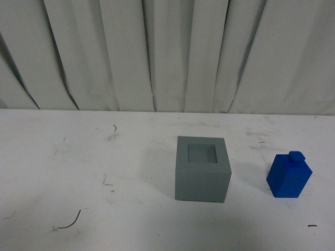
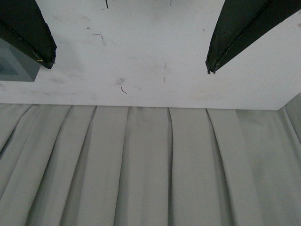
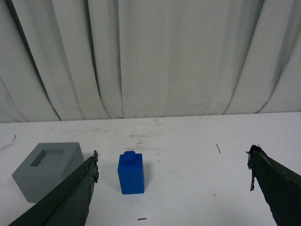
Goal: Insert blue part into gray base
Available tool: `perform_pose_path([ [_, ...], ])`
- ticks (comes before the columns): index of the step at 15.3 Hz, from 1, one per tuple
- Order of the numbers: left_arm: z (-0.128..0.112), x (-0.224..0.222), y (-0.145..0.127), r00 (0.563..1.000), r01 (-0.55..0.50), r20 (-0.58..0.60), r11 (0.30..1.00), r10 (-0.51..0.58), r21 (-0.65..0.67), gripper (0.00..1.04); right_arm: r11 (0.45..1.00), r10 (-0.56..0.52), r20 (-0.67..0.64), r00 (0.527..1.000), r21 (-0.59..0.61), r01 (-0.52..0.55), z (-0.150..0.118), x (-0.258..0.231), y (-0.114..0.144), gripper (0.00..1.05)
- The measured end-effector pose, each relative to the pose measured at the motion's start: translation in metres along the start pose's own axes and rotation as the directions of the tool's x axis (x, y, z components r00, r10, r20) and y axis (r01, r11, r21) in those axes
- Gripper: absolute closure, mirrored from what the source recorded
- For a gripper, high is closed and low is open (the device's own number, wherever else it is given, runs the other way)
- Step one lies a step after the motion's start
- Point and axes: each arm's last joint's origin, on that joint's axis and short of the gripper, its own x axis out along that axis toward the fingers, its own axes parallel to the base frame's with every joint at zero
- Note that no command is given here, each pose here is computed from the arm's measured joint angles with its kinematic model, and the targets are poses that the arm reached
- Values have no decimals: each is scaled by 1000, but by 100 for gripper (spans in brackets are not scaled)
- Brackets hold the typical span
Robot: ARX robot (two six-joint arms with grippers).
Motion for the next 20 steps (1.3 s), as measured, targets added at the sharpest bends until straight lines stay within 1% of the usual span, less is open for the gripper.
perform_pose_path([
  [20,0,0,0,1000,0,0,1000,0,0,7,1000,0,0,1000,0,0,0,0,0,6],
])
